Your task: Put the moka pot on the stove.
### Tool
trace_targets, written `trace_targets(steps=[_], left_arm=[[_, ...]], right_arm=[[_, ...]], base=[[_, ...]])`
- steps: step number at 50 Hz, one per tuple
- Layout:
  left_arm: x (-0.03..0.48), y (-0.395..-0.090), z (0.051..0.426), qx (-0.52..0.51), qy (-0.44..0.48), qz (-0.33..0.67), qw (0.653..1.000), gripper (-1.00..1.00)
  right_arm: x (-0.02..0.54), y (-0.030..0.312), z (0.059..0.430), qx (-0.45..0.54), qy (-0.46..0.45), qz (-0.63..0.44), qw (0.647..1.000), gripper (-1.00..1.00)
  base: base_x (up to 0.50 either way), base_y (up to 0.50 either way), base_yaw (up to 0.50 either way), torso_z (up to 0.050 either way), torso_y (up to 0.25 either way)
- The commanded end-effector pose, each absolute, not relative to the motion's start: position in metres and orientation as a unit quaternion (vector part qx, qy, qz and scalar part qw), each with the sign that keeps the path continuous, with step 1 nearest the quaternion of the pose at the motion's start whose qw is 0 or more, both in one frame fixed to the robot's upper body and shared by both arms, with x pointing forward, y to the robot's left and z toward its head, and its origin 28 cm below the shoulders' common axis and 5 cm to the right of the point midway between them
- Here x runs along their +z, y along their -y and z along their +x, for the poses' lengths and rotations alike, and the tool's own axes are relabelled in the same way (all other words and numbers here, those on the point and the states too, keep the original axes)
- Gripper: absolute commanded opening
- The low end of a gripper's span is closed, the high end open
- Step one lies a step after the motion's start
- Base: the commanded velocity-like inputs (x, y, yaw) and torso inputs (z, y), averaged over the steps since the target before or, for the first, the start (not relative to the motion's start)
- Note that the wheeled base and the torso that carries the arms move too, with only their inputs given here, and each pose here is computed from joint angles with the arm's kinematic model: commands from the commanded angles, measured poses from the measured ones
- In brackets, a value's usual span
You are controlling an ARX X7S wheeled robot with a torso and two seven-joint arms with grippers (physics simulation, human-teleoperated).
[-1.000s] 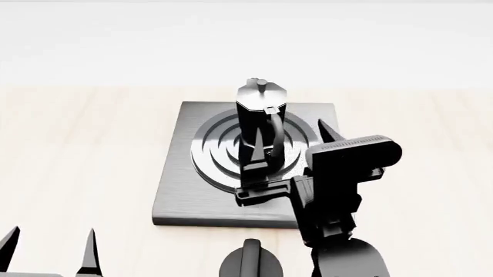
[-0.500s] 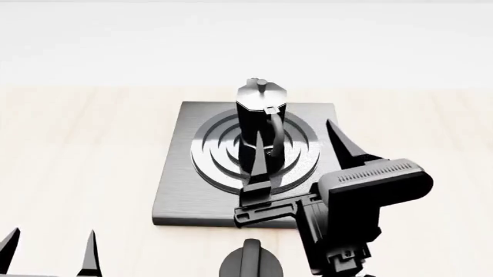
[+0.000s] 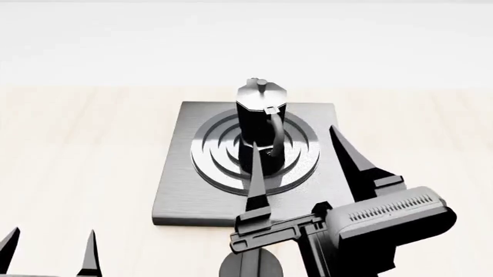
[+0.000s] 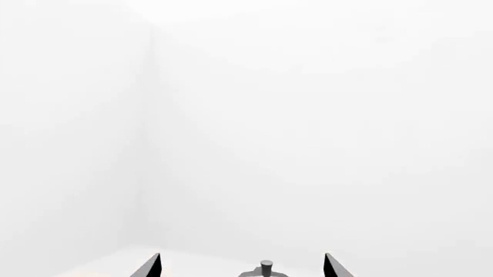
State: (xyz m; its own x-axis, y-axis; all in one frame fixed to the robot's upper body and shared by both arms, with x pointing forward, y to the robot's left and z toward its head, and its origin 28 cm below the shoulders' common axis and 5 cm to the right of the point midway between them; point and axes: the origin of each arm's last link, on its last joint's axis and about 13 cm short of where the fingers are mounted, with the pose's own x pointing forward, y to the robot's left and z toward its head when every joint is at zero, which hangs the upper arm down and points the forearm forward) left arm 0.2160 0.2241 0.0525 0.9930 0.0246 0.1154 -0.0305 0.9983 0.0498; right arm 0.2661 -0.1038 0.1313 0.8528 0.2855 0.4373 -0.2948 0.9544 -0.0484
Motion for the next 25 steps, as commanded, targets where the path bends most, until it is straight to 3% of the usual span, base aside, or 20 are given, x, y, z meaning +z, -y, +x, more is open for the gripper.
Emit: trace_targets(steps=[1,25], left_arm=[[0.057,-0.223,0.216,0.008,0.071,0.012,0.997,1.0],[0.059,-0.222,0.212,0.006,0.076,0.012,0.997,1.0]], right_arm=[[0.132,0.106,0.26,0.149,0.239,0.006,0.96,1.0],[0.137,0.105,0.24,0.167,0.266,-0.004,0.949,1.0]], base=[[0.0,0.0,0.0,0.0,0.0],[0.0,0.0,0.0,0.0,0.0]])
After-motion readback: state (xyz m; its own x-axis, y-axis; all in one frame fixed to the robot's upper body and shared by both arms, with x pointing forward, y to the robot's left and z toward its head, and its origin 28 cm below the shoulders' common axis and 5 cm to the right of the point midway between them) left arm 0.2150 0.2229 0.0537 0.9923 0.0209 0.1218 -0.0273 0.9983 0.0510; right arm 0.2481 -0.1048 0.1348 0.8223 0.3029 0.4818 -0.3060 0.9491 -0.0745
